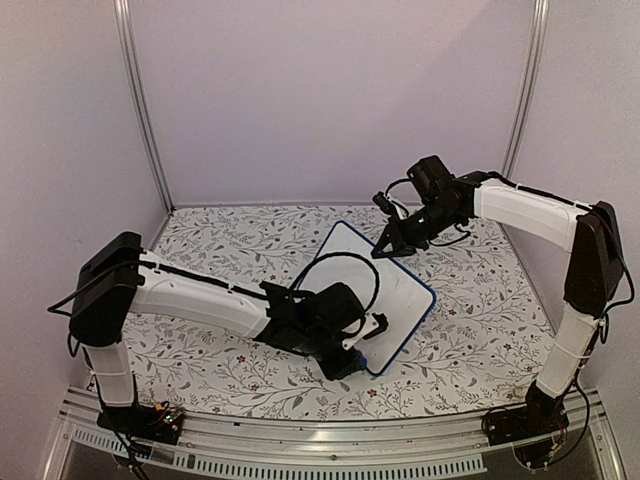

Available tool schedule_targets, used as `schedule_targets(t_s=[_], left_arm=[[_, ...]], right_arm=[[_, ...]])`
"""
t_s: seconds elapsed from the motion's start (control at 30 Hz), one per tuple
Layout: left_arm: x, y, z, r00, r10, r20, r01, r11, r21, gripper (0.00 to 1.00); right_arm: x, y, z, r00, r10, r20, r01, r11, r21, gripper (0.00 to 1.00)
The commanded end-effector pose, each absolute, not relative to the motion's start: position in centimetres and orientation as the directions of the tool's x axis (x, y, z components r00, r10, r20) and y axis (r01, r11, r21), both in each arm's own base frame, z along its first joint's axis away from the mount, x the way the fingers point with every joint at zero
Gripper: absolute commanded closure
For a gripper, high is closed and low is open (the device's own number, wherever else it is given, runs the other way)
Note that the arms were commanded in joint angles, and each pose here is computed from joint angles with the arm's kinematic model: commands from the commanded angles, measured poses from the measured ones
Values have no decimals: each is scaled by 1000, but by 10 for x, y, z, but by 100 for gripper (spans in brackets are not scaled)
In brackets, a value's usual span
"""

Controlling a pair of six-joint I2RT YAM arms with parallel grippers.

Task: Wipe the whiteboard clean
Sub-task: Erase the whiteboard from the whiteboard stand.

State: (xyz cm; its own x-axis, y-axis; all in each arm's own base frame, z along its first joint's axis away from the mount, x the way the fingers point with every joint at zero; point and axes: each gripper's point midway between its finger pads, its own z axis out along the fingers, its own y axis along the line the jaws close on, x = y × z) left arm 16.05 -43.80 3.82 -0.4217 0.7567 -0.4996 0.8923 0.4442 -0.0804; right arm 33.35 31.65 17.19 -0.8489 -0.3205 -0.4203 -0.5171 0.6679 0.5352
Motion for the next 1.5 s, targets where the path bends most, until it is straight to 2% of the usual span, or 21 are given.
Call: schedule_targets(t_s=[0.0, 0.1, 0.17, 0.37, 0.6, 0.93, 1.27, 1.47], left_arm=[[177, -449, 92, -368, 667, -648, 892, 449, -45, 100], [180, -460, 124, -334, 605, -723, 900, 433, -54, 100], [183, -465, 131, -327, 595, -734, 900, 433, -49, 100], [189, -473, 98, -356, 642, -679, 885, 464, -25, 100], [172, -471, 58, -394, 690, -607, 888, 457, -57, 100], [147, -459, 36, -412, 733, -541, 892, 446, -73, 100], [145, -441, 22, -410, 778, -476, 890, 456, -22, 100], [151, -440, 30, -398, 773, -494, 887, 462, 9, 100]], right_arm=[[310, 314, 135, -881, -378, -286, -474, 714, 516, 100], [310, 313, 136, -880, -377, -288, -474, 714, 515, 100], [310, 313, 137, -880, -376, -290, -474, 714, 515, 100], [309, 314, 136, -881, -375, -288, -473, 714, 517, 100], [308, 312, 136, -879, -378, -290, -476, 715, 511, 100], [310, 314, 136, -879, -379, -288, -476, 713, 515, 100], [310, 314, 136, -880, -376, -288, -474, 714, 515, 100], [310, 314, 136, -881, -377, -286, -474, 716, 513, 100]])
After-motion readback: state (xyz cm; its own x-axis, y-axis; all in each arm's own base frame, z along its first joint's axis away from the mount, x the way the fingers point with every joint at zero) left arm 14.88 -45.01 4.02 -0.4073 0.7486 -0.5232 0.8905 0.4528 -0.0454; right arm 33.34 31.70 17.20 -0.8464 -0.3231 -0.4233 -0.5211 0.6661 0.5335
